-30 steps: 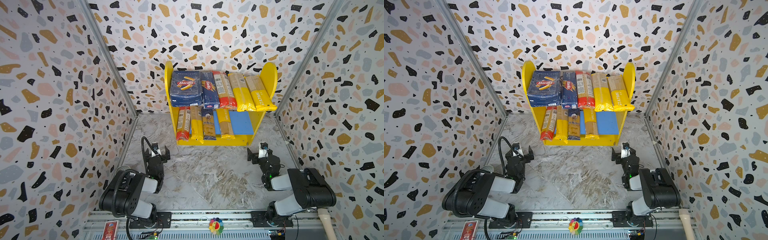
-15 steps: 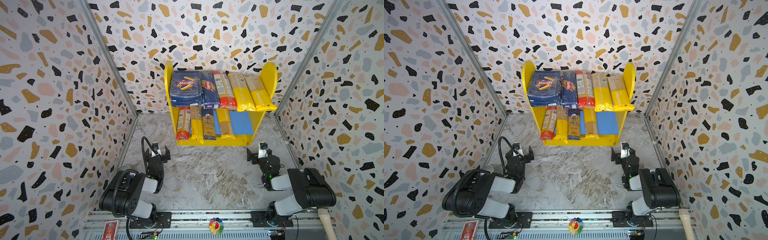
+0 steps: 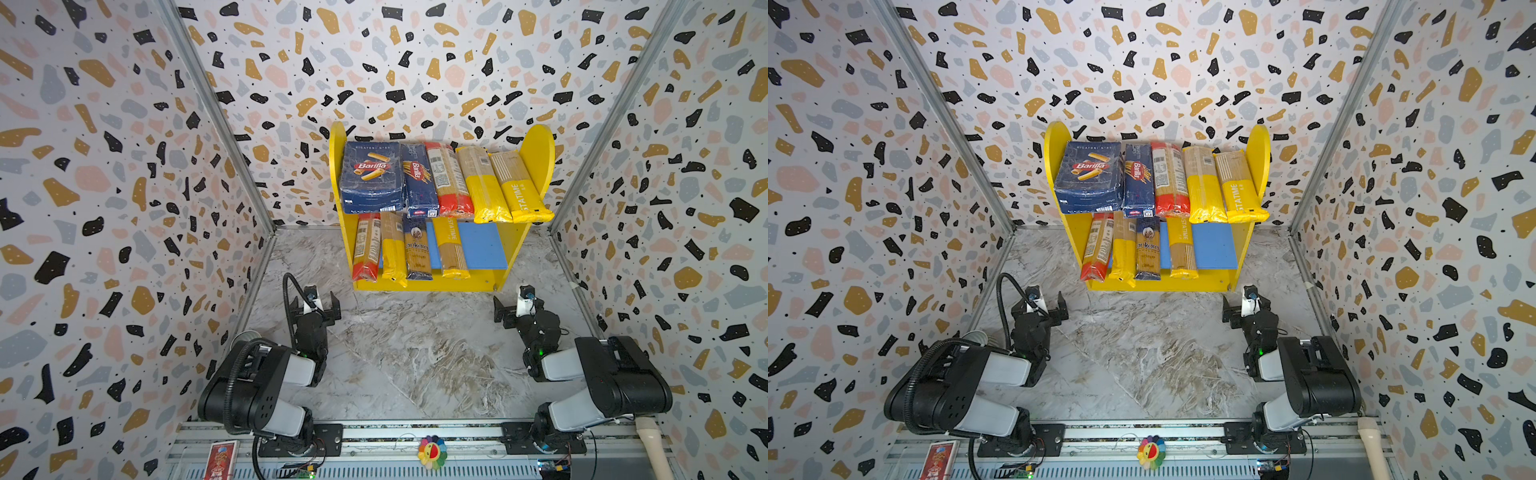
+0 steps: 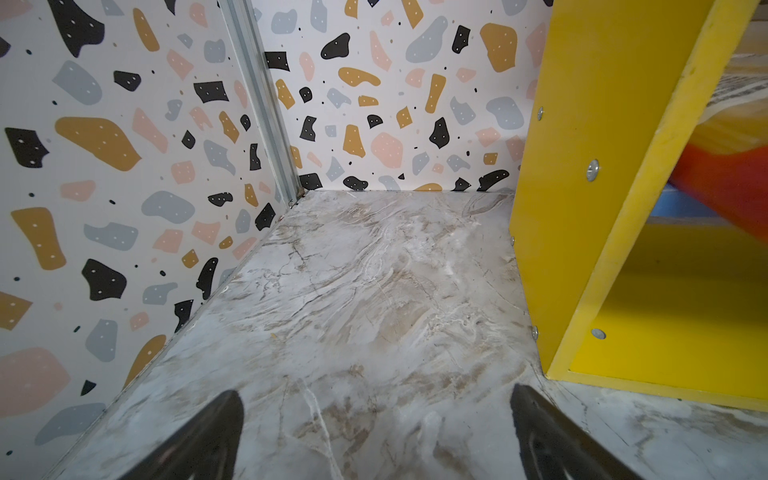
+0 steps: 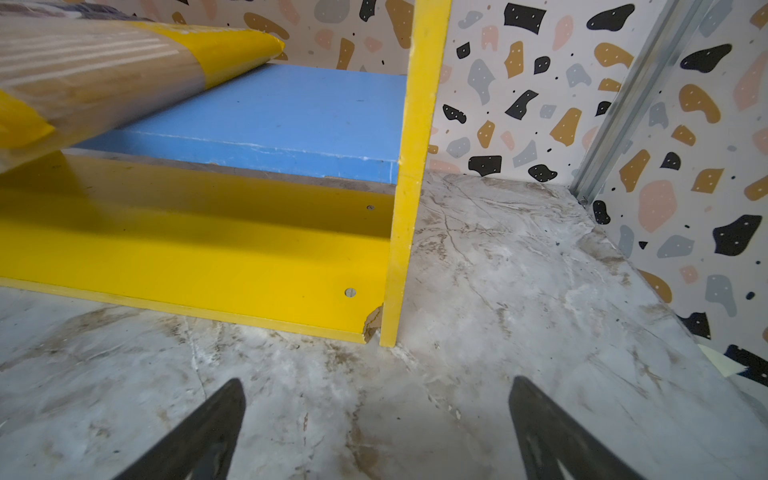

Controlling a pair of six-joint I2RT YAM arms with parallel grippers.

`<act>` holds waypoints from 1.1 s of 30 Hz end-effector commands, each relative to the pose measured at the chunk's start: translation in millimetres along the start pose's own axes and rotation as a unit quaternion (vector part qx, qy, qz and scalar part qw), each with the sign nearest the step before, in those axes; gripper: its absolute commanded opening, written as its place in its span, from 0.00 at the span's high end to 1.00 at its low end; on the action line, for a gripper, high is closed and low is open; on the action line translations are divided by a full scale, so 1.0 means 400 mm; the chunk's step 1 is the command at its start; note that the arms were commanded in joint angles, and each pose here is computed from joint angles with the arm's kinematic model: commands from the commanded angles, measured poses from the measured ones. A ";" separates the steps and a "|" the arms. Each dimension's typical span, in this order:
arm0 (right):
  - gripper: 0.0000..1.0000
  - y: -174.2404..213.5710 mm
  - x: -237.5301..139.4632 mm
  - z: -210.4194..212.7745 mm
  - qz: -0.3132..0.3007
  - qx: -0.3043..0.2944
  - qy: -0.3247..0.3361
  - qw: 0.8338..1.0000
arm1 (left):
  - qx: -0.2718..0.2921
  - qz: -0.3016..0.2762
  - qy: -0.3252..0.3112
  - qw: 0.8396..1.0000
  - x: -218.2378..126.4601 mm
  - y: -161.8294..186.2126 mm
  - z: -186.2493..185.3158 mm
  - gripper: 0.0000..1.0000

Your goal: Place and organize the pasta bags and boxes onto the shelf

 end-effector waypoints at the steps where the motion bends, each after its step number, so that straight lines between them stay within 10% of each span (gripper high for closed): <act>1: 0.01 -0.028 0.005 -0.001 -0.020 -0.009 0.002 1.000 | -0.004 -0.022 -0.004 1.000 0.004 -0.028 0.004 0.01; 33: 0.01 -0.029 0.006 0.003 -0.020 -0.011 0.006 1.000 | -0.004 -0.021 -0.003 1.000 0.005 -0.028 0.005 0.01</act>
Point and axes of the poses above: each gripper's point midway between its finger pads, its own x axis out along the fingers, its own z axis along the line the jaws close on, y = z × x, the point moved 7 cm from there along -x, back along the fingers, and after that the axes turned 3 degrees about x, right-handed, at the moved point
